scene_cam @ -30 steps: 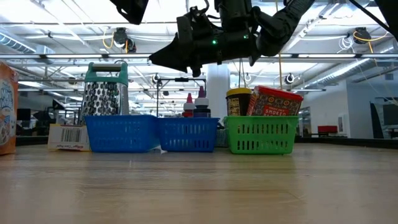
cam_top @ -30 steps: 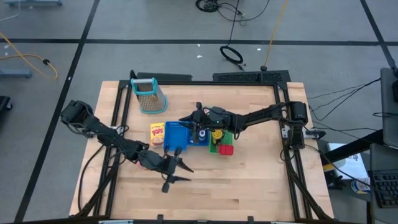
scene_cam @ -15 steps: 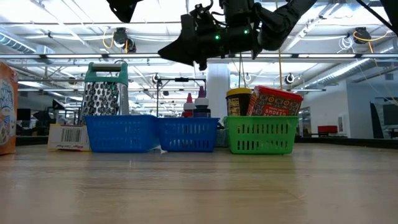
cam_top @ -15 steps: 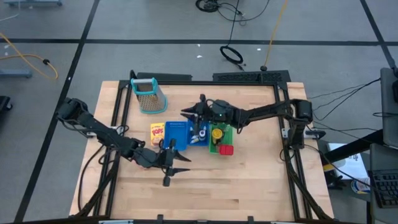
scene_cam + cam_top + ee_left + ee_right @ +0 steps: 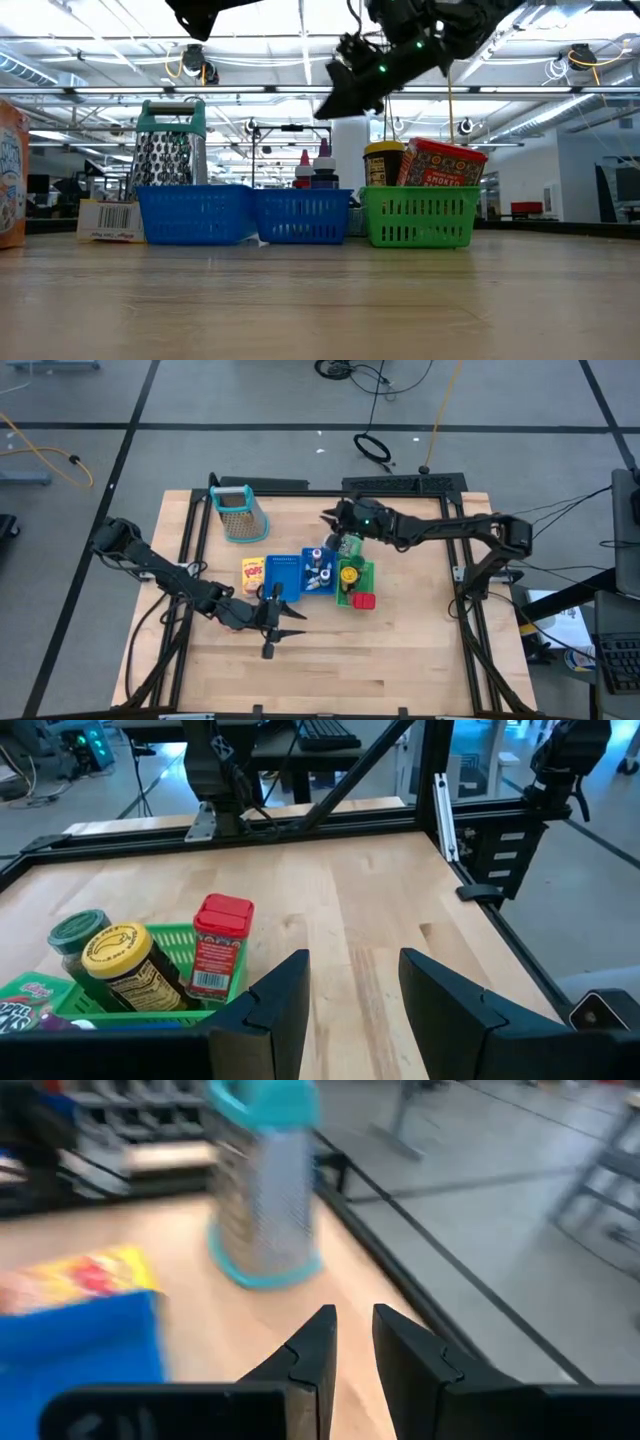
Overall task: Pick & Place Kitchen Items
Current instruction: Put the green cereal box into the left blue bin
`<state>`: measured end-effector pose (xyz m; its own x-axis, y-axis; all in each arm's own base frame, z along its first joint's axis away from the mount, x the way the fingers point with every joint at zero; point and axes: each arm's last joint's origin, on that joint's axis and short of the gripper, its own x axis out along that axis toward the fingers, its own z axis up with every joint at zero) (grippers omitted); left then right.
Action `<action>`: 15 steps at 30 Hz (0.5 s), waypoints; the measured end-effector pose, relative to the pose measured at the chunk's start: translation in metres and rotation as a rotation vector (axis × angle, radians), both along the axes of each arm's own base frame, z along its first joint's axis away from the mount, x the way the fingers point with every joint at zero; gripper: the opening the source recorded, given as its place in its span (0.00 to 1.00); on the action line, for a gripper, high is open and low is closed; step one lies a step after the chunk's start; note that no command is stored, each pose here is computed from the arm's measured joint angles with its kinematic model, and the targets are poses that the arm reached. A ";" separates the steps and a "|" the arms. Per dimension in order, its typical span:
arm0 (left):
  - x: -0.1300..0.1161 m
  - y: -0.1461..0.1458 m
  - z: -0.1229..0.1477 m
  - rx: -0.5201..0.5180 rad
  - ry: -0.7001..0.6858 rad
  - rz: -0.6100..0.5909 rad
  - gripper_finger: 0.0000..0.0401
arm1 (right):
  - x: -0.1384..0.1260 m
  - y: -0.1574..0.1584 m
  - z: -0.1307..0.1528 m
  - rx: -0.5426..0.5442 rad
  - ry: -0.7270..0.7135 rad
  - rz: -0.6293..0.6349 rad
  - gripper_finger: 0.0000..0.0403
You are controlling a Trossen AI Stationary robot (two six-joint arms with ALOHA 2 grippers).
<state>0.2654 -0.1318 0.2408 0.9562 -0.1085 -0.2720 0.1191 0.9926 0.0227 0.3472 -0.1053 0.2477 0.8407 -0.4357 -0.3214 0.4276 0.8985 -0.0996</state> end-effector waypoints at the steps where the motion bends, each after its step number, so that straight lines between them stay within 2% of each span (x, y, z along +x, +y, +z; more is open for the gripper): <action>1: 0.000 0.000 0.000 0.002 0.000 0.000 0.40 | -0.005 -0.003 -0.002 0.000 0.019 -0.030 0.15; 6: 0.000 0.000 0.000 0.002 -0.001 0.000 0.40 | -0.028 -0.016 -0.016 0.069 0.085 -0.126 0.15; 11: 0.000 0.000 0.000 0.004 -0.003 -0.001 0.40 | -0.046 -0.022 -0.045 0.165 0.183 -0.139 0.15; 15: 0.000 0.001 0.000 0.005 0.000 0.003 0.40 | -0.056 -0.024 -0.060 0.188 0.224 -0.164 0.15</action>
